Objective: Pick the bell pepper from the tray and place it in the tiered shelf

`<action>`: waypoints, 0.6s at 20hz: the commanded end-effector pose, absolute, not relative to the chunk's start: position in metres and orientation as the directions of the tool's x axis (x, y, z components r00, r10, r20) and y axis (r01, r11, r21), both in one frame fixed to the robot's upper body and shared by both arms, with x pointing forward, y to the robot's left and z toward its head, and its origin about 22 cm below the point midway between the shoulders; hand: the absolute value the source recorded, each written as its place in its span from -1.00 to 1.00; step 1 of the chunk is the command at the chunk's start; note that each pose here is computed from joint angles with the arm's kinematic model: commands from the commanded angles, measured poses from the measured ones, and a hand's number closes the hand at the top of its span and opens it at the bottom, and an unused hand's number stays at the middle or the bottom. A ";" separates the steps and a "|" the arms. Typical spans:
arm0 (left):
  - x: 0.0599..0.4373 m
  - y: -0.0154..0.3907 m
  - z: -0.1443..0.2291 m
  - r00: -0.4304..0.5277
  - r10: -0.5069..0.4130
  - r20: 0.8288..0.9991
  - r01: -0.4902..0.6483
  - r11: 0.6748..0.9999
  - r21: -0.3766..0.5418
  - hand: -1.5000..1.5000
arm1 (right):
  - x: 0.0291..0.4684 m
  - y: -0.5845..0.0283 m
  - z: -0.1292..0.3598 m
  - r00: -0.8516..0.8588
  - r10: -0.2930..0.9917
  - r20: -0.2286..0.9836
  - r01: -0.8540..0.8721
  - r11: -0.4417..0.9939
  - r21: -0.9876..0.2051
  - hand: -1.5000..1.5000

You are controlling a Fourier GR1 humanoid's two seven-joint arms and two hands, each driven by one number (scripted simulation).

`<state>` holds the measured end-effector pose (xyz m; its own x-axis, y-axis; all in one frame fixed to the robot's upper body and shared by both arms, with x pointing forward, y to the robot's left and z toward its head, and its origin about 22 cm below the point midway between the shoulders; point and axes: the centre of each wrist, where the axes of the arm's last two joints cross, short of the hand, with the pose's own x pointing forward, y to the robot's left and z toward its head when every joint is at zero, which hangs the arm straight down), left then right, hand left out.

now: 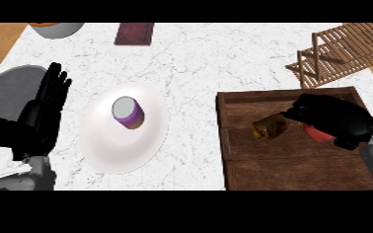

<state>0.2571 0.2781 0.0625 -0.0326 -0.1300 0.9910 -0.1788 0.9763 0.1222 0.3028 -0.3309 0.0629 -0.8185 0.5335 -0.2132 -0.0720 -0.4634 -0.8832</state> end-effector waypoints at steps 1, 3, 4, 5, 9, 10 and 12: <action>0.252 0.273 0.070 -0.034 -0.133 0.990 -0.175 0.977 0.125 0.00 | 0.297 -0.309 0.044 -0.852 0.466 -0.238 -0.026 -0.491 -0.871 1.00; 0.243 0.281 0.042 -0.029 -0.118 0.993 -0.185 0.976 0.111 0.00 | 0.299 -0.323 0.051 -0.859 0.444 -0.256 0.014 -0.479 -0.878 1.00; 0.247 0.268 0.044 -0.021 -0.128 0.992 -0.178 0.976 0.123 0.00 | 0.303 -0.319 0.045 -0.854 0.439 -0.278 0.047 -0.468 -0.882 1.00; 0.252 0.255 0.056 -0.031 -0.128 0.991 -0.166 0.979 0.122 0.00 | 0.309 -0.323 0.041 -0.861 0.426 -0.278 0.068 -0.445 -0.893 1.00; 0.254 0.276 0.061 -0.016 -0.135 0.991 -0.209 0.970 0.128 0.00 | 0.273 -0.408 0.027 -0.557 0.830 -0.033 -0.280 -0.225 -0.933 1.00; 0.251 0.285 0.057 -0.021 -0.149 0.989 -0.228 0.963 0.140 0.00 | 0.264 -0.425 0.026 -0.453 0.891 0.019 -0.337 -0.152 -0.929 1.00; 0.249 0.275 0.061 -0.031 -0.124 0.992 -0.190 0.975 0.116 0.00 | 0.259 -0.450 0.025 -0.298 0.950 0.094 -0.379 -0.028 -0.925 1.00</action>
